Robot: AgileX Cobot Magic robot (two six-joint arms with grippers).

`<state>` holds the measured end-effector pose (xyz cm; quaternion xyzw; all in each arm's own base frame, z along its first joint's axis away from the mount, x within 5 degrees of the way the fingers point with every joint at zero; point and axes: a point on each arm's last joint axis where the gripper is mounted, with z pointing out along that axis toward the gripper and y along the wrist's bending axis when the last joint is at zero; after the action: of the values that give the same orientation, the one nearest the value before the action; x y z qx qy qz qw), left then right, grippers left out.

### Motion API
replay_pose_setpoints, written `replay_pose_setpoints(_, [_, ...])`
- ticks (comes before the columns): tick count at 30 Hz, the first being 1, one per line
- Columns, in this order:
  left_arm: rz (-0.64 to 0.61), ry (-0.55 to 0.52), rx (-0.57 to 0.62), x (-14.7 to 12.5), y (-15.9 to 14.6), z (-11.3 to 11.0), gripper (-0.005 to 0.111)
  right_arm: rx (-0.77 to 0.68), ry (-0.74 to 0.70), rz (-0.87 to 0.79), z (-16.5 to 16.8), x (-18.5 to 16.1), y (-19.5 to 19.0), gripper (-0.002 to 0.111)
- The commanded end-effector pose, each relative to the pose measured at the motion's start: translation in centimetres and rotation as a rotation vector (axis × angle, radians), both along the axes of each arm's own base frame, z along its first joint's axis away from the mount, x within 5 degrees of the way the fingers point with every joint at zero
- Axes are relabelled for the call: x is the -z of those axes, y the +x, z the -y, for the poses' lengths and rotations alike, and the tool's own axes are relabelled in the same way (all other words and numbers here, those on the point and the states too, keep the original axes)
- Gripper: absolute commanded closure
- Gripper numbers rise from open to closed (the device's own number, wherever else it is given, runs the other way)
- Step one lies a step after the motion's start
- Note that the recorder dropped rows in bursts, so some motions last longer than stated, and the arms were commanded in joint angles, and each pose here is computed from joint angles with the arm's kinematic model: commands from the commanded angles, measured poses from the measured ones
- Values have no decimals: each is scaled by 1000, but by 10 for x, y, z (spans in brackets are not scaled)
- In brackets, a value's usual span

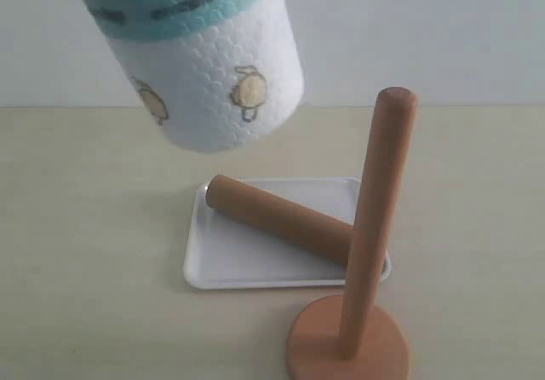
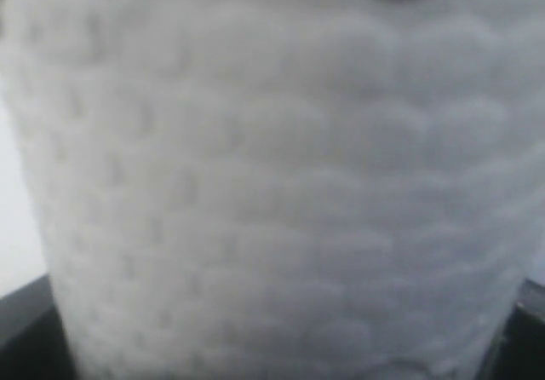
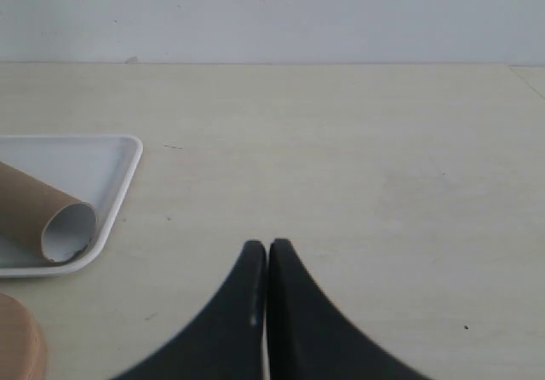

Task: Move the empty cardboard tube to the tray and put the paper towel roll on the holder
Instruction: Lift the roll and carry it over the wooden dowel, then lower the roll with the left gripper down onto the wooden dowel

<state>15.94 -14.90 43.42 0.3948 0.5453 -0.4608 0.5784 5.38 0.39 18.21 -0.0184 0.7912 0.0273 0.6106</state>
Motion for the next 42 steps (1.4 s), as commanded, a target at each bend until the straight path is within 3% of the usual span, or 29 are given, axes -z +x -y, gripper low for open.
replay_pose_setpoints(1, [8,1,1,-4,8,24,103,5,-6,9,0,-1,0,109])
replay_pose_setpoints(8, [41,15,71,-17,17,58,103,5,-6,9,0,-1,0,109])
replay_pose_setpoints(16, [-27,41,108,-18,38,85,103,5,-6,9,0,-1,0,109])
replay_pose_setpoints(22, [-52,100,125,0,44,108,103,5,-6,9,0,-1,0,109])
replay_pose_setpoints(32, [58,203,149,36,55,124,103,5,-6,9,0,-1,0,109])
replay_pose_setpoints(42, [58,117,149,96,54,124,103,5,-6,9,0,-1,0,109])
